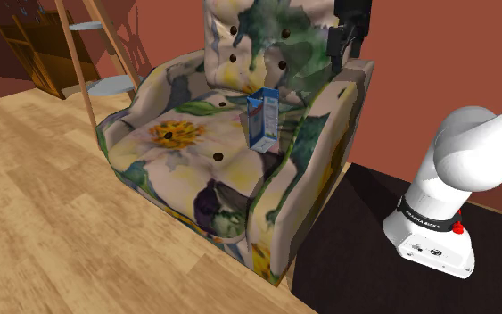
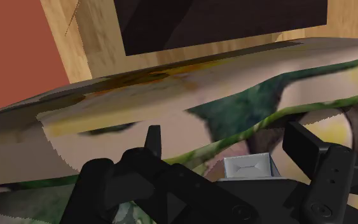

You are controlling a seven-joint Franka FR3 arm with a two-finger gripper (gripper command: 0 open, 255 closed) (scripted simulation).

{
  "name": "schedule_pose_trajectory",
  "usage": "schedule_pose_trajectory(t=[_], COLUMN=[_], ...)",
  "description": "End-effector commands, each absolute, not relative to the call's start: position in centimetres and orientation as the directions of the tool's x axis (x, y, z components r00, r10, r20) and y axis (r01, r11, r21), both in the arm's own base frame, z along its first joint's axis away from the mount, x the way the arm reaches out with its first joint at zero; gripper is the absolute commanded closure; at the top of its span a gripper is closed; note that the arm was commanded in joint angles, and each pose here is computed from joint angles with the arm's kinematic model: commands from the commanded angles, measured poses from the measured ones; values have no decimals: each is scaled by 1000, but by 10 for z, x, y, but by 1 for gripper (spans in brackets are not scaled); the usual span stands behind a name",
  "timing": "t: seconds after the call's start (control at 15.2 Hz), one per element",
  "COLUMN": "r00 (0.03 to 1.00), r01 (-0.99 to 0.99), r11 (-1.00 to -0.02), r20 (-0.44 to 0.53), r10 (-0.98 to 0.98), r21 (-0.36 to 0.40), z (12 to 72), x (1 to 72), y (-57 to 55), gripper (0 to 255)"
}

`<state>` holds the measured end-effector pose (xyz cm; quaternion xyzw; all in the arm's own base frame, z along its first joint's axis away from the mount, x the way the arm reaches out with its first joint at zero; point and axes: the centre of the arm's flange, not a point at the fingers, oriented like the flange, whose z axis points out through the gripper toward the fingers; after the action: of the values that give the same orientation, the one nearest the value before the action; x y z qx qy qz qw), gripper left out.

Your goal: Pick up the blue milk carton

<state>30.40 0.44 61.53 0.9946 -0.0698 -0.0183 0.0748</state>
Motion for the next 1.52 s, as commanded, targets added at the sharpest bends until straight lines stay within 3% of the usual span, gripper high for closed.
schedule_pose_trajectory(t=[0.0,0.53,0.86,1.32,1.45], r00=[990,816,612,256,256], r01=[-136,-576,-791,-967,-967], r11=[-979,-812,-610,-256,-256], r20=[-26,15,26,21,21], r10=[-142,-577,-791,-967,-967], r21=[151,96,54,-4,-4], z=[615,572,549,520,510], x=[304,386,444,520,520], y=[4,43,46,24,24], gripper=[0,0,0,0,0])
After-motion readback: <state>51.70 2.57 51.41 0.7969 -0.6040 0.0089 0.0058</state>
